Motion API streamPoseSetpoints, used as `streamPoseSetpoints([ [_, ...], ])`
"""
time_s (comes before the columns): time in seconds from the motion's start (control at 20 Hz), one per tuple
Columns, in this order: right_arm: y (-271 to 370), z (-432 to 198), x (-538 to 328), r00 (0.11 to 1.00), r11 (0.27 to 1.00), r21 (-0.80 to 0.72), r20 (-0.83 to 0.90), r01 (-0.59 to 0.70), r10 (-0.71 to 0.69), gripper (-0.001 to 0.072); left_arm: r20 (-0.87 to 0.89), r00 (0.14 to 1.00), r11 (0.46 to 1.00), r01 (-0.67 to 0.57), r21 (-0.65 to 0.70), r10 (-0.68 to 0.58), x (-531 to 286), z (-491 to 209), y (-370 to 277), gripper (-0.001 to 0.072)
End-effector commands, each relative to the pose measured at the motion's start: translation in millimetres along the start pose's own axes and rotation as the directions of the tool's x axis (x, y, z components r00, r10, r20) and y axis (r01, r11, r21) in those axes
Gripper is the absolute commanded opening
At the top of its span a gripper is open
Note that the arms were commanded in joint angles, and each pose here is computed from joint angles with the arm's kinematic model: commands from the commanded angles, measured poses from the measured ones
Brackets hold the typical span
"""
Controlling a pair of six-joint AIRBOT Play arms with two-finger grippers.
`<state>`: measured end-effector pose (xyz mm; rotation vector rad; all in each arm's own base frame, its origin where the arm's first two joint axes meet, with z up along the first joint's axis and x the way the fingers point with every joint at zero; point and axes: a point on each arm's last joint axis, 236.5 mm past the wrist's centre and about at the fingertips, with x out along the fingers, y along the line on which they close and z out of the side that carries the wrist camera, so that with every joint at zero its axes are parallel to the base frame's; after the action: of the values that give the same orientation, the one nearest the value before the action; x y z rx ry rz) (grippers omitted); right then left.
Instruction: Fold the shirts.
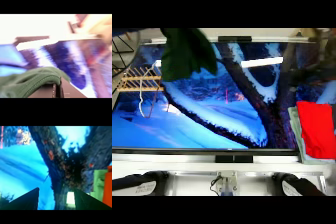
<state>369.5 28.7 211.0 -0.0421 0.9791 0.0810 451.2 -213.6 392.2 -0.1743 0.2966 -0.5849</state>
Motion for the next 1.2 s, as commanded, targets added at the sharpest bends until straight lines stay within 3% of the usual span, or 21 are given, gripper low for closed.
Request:
streamPoseSetpoints([
  [0.0, -13.3, -14.8, -86.2, 0.986, 0.998, 0.002, 0.154, 0.063, -0.063, 0.0546, -0.029, 0.988, 0.987, 0.151, 0.056, -0.15, -65.4, -8.8, -92.3, 0.0033],
  [0.2, -21.9, -55.2, -133.6, 0.982, 0.995, 0.029, 0.156, 0.1, -0.103, 0.0546, -0.297, 0.925, 0.97, 0.245, -0.015, -0.238, -27.2, -118.4, -142.3, 0.0033],
  [0.55, -20.5, -69.7, -122.3, 0.993, 0.99, 0.108, 0.062, 0.09, -0.097, 0.0546, -0.672, 0.658, 0.939, 0.281, -0.2, -0.34, 57.0, -384.4, -239.2, 0.0045],
  [0.6, -20.5, -68.3, -115.7, 0.994, 0.99, 0.111, 0.043, 0.091, -0.096, 0.0546, -0.695, 0.632, 0.938, 0.267, -0.221, -0.343, 60.0, -399.2, -240.3, 0.0234],
  [0.65, -20.5, -67.2, -108.1, 0.995, 0.99, 0.109, 0.019, 0.093, -0.095, 0.0546, -0.717, 0.612, 0.942, 0.248, -0.225, -0.333, 61.5, -403.8, -233.0, 0.0608],
  [0.7, -19.7, -67.0, -100.1, 0.996, 0.99, 0.107, -0.009, 0.092, -0.092, 0.0546, -0.739, 0.597, 0.949, 0.226, -0.218, -0.312, 60.8, -398.1, -216.7, 0.072],
  [0.9, -3.5, -75.3, -47.8, 0.988, 0.996, 0.089, -0.15, 0.033, -0.019, 0.0548, -0.816, 0.576, 0.999, 0.03, -0.038, -0.048, 43.2, -335.3, -68.5, 0.072],
  [1.05, 13.8, -108.6, 13.4, 0.953, 0.996, 0.084, -0.297, -0.033, 0.057, 0.0548, -0.851, 0.519, 0.977, -0.211, -0.038, 0.079, 13.4, -320.5, 45.0, 0.072],
  [1.1, 18.7, -121.7, 35.9, 0.938, 0.995, 0.079, -0.337, -0.055, 0.078, 0.0548, -0.869, 0.489, 0.959, -0.273, -0.076, 0.07, 4.4, -330.7, 69.2, 0.0707],
  [1.15, 21.9, -133.3, 55.8, 0.925, 0.994, 0.086, -0.369, -0.065, 0.093, 0.0548, -0.885, 0.464, 0.94, -0.317, -0.125, 0.039, -2.5, -346.0, 83.0, 0.0607],
])
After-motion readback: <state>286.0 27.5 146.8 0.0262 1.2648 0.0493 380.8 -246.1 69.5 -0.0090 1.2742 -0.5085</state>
